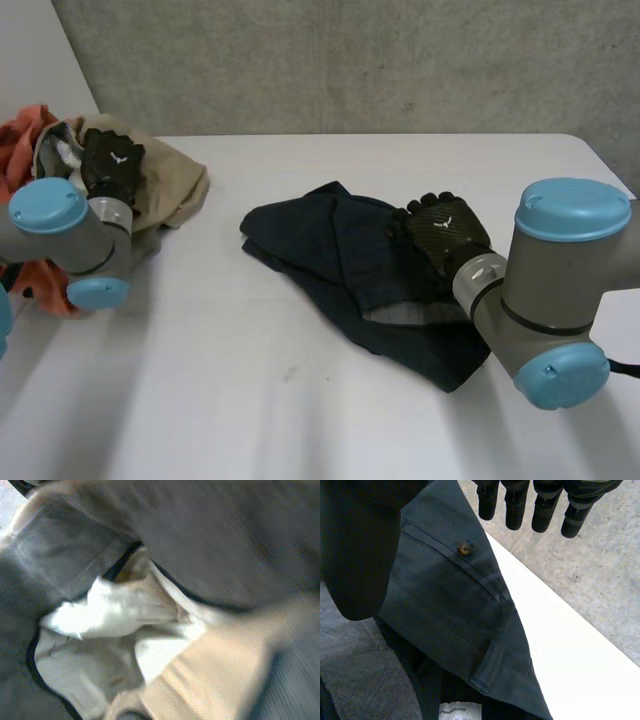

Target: Fold the laundry.

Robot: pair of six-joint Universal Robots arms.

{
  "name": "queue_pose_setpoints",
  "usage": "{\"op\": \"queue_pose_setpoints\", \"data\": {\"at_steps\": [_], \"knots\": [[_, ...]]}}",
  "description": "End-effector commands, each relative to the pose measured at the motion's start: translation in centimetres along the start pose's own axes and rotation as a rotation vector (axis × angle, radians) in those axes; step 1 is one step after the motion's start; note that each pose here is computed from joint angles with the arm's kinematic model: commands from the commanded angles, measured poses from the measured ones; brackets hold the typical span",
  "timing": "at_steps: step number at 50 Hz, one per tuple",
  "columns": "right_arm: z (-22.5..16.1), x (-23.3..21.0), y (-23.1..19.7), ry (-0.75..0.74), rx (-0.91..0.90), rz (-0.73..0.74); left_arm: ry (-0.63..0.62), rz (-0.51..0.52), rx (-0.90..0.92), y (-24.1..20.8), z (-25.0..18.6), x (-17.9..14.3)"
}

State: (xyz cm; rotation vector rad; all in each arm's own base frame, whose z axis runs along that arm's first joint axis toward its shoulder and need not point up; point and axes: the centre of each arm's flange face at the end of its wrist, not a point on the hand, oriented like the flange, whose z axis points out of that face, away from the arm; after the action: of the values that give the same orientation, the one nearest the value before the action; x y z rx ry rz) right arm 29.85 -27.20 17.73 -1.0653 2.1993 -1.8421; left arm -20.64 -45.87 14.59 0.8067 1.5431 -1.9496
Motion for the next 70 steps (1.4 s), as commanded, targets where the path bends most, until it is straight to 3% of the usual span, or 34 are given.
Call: {"op": "queue_pose_setpoints", "data": {"at_steps": [1, 8, 13, 18, 29, 37, 46, 50, 61, 64, 70], "knots": [[-1.4, 0.8, -1.1, -0.009, -0.039, 0.003, 0.137, -0.069, 0.098, -6.0, -3.7, 1.5], [-2.2, 1.2, -1.6, -0.005, -0.06, 0.033, 0.312, -0.138, 0.115, -8.7, -6.7, 2.3], [-2.2, 0.7, -1.7, -0.017, -0.055, 0.057, 0.502, -0.264, 0.167, -11.2, -8.0, 3.9], [-0.9, -1.5, -0.2, -0.07, -0.085, 0.079, 0.635, -0.356, 0.14, -10.2, -7.4, 6.5], [2.0, -4.5, 1.5, -0.091, -0.008, 0.026, 0.649, -0.36, 0.131, -8.4, -5.3, 9.6], [1.5, -2.5, -2.7, 0.003, 0.154, 0.004, 0.648, -0.364, 0.142, -9.8, -6.0, 9.4], [-2.8, 4.0, -9.0, 0.128, 0.247, 0.022, 0.439, -0.472, 0.236, -17.7, -6.4, -0.8], [-6.9, 8.4, -13.2, 0.22, 0.316, 0.036, 0.375, -0.546, 0.312, -21.6, -9.1, -6.7], [-15.1, 13.9, -18.9, 0.276, 0.526, 0.184, 0.204, -0.67, 0.55, -28.2, -16.8, -18.9], [-15.9, 14.4, -19.1, 0.252, 0.539, 0.218, 0.174, -0.701, 0.601, -29.3, -18.3, -21.1], [-15.6, 14.9, -18.7, 0.247, 0.528, 0.257, 0.166, -0.708, 0.624, -29.8, -18.5, -21.7]]}}
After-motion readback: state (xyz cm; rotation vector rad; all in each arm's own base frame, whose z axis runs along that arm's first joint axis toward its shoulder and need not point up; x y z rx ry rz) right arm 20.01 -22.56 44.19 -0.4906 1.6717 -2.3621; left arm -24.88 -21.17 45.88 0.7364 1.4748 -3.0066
